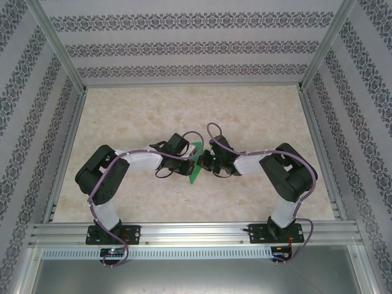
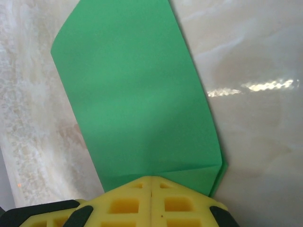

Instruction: Fold a paper plane with a square sheet of paper (pick it up from the middle)

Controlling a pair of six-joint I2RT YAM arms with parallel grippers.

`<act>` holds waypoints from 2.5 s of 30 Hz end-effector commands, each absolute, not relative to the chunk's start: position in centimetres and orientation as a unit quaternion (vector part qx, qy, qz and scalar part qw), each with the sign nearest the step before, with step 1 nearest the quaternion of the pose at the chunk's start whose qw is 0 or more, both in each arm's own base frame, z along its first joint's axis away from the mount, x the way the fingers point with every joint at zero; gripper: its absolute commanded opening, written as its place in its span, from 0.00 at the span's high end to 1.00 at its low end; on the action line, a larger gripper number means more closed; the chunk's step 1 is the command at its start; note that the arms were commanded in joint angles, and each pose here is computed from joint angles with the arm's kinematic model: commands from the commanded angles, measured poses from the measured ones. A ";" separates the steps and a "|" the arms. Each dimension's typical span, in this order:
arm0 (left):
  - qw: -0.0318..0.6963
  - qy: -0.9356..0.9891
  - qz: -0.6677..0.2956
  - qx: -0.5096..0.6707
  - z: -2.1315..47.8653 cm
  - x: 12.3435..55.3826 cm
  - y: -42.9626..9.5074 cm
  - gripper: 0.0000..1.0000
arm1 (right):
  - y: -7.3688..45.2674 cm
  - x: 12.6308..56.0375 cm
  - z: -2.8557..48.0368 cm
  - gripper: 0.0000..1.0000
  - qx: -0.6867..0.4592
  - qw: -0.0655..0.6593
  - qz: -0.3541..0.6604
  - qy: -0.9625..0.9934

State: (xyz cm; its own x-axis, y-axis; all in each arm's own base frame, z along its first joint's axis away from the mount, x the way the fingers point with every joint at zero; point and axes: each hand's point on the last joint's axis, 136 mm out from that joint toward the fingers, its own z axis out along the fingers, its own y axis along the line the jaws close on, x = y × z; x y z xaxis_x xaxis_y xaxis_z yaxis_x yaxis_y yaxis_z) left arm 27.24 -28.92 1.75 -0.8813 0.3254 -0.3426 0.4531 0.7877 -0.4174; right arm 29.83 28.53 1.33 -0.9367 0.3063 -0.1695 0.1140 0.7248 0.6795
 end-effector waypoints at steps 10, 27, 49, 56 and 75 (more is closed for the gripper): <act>0.155 0.961 -0.214 0.084 6.8 29.2 -23.7 0.62 | 27.5 28.6 0.6 0.99 0.095 0.097 0.316 0.939; 0.074 0.928 -0.358 0.073 5.3 28.2 -30.5 0.93 | 27.7 29.4 1.6 0.98 0.106 0.109 0.332 0.931; 0.059 0.955 -0.285 0.059 0.0 27.4 -27.9 0.99 | 30.0 26.9 4.2 0.99 0.093 0.127 0.407 0.900; 0.054 0.956 -0.282 0.063 -0.3 27.3 -27.8 0.99 | 30.3 25.9 0.1 1.00 0.103 0.093 0.378 0.915; 0.055 0.956 -0.279 0.069 -0.1 27.5 -27.9 0.99 | 31.5 23.7 3.2 1.00 0.073 0.107 0.386 0.913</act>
